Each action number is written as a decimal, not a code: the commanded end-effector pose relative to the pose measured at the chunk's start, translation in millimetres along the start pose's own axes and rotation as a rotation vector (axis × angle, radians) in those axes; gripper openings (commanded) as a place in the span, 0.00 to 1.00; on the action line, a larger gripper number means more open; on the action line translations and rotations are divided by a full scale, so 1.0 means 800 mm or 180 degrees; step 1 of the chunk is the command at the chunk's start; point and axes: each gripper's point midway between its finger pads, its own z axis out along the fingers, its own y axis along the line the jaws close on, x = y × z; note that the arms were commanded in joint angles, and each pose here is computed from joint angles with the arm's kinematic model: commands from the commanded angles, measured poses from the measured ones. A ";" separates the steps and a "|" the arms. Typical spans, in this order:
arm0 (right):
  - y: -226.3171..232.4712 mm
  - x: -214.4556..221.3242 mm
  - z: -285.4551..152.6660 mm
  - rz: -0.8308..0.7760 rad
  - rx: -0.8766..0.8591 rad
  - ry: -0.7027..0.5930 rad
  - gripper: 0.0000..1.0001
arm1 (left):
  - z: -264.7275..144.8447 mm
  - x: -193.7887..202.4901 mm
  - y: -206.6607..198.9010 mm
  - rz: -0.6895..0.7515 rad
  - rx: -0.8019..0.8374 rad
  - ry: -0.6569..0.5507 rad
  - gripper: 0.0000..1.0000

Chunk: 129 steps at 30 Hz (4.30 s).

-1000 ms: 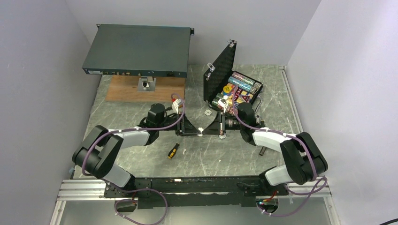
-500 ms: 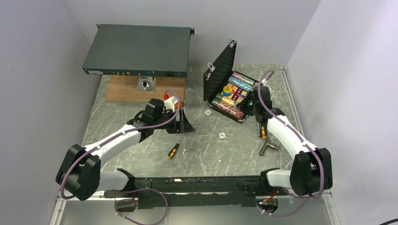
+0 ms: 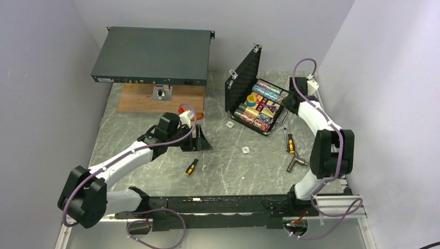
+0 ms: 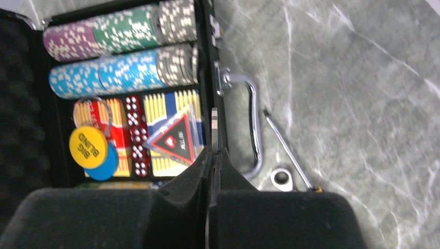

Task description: Pack up texas hold em set

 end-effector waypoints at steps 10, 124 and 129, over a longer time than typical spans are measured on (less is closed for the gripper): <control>0.047 -0.053 0.059 -0.0215 0.0021 -0.0172 0.00 | -0.010 -0.007 -0.004 0.0227 -0.0048 -0.0082 0.81; 0.087 0.350 -0.093 -0.2305 -0.1557 0.0401 0.28 | -0.082 0.073 0.015 -0.0071 -0.0074 -0.0564 0.85; 0.049 0.380 -0.124 -0.2156 -0.1622 0.0841 0.28 | -0.086 0.064 0.016 0.0036 -0.0192 -0.0572 0.85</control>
